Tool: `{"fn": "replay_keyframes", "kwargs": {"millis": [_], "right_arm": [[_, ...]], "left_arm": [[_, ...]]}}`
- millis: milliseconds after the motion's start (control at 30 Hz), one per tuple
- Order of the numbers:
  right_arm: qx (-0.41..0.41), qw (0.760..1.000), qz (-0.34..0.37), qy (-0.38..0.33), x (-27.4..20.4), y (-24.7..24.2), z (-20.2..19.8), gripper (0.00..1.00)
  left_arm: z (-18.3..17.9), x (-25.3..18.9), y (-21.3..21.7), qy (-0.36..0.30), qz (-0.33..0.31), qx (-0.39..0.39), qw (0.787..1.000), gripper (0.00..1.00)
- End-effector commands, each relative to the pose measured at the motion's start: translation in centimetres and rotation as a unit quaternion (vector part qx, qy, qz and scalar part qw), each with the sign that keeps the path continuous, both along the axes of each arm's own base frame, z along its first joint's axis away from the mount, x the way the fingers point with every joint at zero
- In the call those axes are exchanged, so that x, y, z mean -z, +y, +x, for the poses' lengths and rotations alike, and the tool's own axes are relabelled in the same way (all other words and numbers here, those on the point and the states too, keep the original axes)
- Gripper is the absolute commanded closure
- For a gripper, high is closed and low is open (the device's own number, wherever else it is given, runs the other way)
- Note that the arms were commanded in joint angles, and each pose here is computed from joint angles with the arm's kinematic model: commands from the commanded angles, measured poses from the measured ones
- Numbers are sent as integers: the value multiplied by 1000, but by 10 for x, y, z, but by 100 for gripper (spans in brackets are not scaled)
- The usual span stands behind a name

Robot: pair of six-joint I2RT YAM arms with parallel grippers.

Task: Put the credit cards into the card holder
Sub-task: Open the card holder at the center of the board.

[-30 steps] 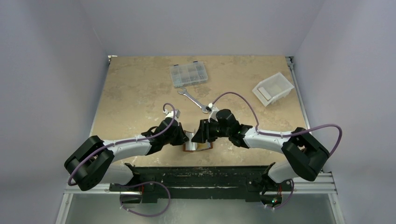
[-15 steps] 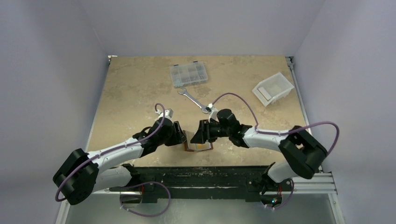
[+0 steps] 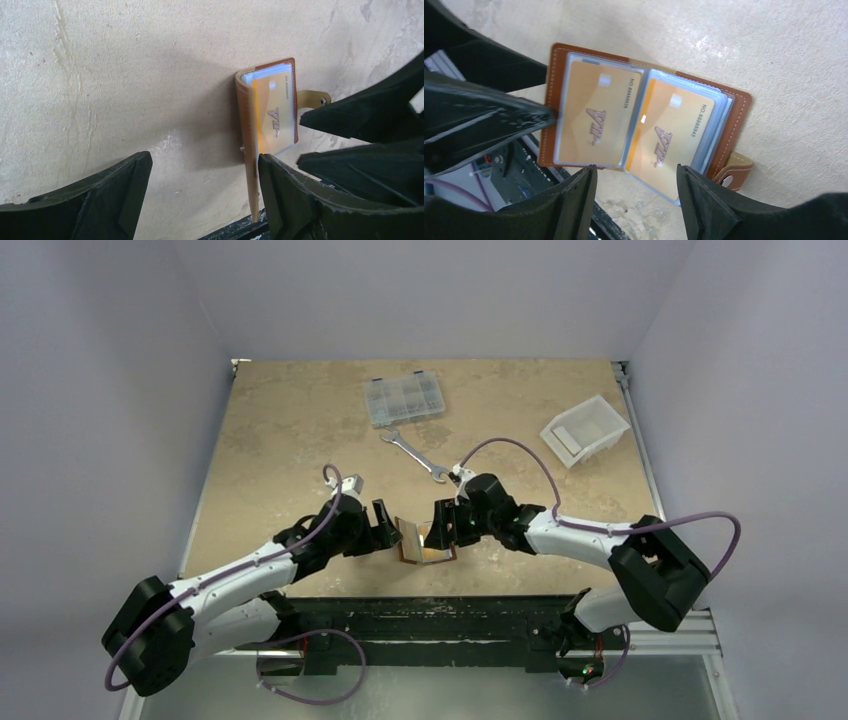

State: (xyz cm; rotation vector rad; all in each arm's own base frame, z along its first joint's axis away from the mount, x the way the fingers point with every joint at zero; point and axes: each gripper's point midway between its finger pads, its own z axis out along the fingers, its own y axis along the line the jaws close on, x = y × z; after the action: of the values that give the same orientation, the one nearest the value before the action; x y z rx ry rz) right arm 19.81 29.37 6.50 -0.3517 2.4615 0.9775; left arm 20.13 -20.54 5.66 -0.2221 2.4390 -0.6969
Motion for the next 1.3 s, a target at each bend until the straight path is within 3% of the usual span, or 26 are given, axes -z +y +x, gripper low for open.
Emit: {"fn": "replay_keyframes", "kwargs": {"millis": [0, 267, 467, 633, 900, 1167, 1267], "right_arm": [[9, 1000, -19, -7, 10, -5, 7, 34], [12, 999, -34, -5, 21, -9, 7, 35], [12, 1000, -23, -7, 16, -10, 3, 33], [-4, 1000, -8, 10, 25, -2, -1, 39], [-23, 999, 42, 14, 7, 14, -5, 47], [-39, 995, 92, 24, -4, 28, -11, 48], [-38, 996, 69, 39, 4, 24, -13, 48]], "left_arm": [[0, -14, 4, -16, -19, -14, 1000, 17], [-1, -15, 2, -17, -29, -15, 999, 17], [-2, 0, -12, 6, -39, 4, 999, 36], [-3, 6, -12, 8, -43, 2, 999, 49], [-3, 8, -12, 10, -36, 4, 999, 58], [-5, 12, -11, 13, -36, 6, 999, 67], [-4, 11, -12, 12, -36, 6, 999, 72]]}}
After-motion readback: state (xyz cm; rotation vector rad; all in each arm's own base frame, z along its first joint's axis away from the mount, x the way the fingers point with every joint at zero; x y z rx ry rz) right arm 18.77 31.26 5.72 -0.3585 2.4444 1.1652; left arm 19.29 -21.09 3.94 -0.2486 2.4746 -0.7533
